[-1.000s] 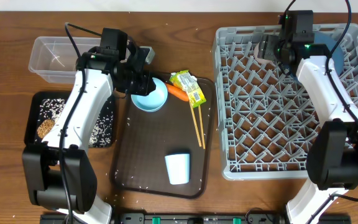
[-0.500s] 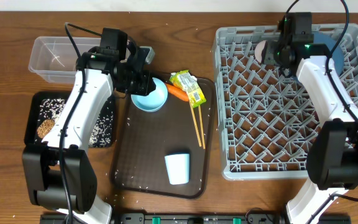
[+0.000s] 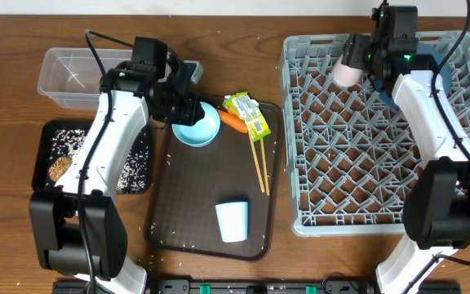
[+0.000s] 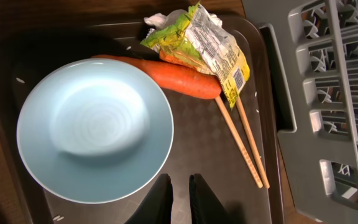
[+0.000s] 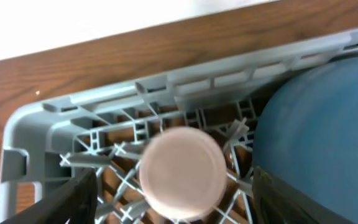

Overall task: Sort waste into correct bins and load items into the dishwasher rack
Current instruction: 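Open the right gripper and lift it off the pink cup, then reach the left gripper down to the light blue cup on the tray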

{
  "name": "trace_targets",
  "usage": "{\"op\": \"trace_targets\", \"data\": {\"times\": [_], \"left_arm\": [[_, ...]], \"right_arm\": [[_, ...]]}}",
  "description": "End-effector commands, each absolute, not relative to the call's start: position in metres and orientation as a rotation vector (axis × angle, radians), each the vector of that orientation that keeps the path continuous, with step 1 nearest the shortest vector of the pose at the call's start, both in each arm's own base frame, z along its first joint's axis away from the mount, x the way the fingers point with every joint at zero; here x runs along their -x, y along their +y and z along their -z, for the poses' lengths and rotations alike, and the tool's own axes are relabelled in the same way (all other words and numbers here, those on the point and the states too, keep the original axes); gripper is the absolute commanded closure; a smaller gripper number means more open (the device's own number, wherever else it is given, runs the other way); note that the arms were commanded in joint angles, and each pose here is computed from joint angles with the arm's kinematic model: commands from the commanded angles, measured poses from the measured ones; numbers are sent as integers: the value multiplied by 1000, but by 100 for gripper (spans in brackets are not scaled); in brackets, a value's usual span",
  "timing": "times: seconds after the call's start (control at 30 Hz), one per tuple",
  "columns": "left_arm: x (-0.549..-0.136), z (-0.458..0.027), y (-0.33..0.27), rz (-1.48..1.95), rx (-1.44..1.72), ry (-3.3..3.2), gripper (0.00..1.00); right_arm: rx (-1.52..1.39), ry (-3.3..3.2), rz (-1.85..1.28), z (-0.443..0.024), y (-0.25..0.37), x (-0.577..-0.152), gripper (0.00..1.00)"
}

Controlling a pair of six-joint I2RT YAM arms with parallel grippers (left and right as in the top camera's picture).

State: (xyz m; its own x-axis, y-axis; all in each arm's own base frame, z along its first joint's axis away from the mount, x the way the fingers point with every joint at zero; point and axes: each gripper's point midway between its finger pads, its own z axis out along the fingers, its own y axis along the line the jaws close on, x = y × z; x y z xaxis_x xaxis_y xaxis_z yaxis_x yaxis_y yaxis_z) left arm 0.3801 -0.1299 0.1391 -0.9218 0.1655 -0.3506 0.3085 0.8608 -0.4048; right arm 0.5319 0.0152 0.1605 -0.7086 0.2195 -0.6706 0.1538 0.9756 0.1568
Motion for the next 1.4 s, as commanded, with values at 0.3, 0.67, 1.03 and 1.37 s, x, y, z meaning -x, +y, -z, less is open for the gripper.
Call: {"op": "trace_targets", "data": {"times": [0.3,0.67,1.03,1.37], "left_arm": [[-378,-136,-127,651,-348,2741,87],[-357,-131,-135,664,-415,2809,87],[-254,-125,-164,720,-839,3073,75],[-206,-113,-196,708,-1111,3105,43]], "right_arm": [[-244,2395,-138,-164,17,-527,24],[-85,2363,-160,-227,55,-489,17],[-89,2442,-153,-214,53,-474,15],[-89,2467,-150,-210,53,-470,14]]}}
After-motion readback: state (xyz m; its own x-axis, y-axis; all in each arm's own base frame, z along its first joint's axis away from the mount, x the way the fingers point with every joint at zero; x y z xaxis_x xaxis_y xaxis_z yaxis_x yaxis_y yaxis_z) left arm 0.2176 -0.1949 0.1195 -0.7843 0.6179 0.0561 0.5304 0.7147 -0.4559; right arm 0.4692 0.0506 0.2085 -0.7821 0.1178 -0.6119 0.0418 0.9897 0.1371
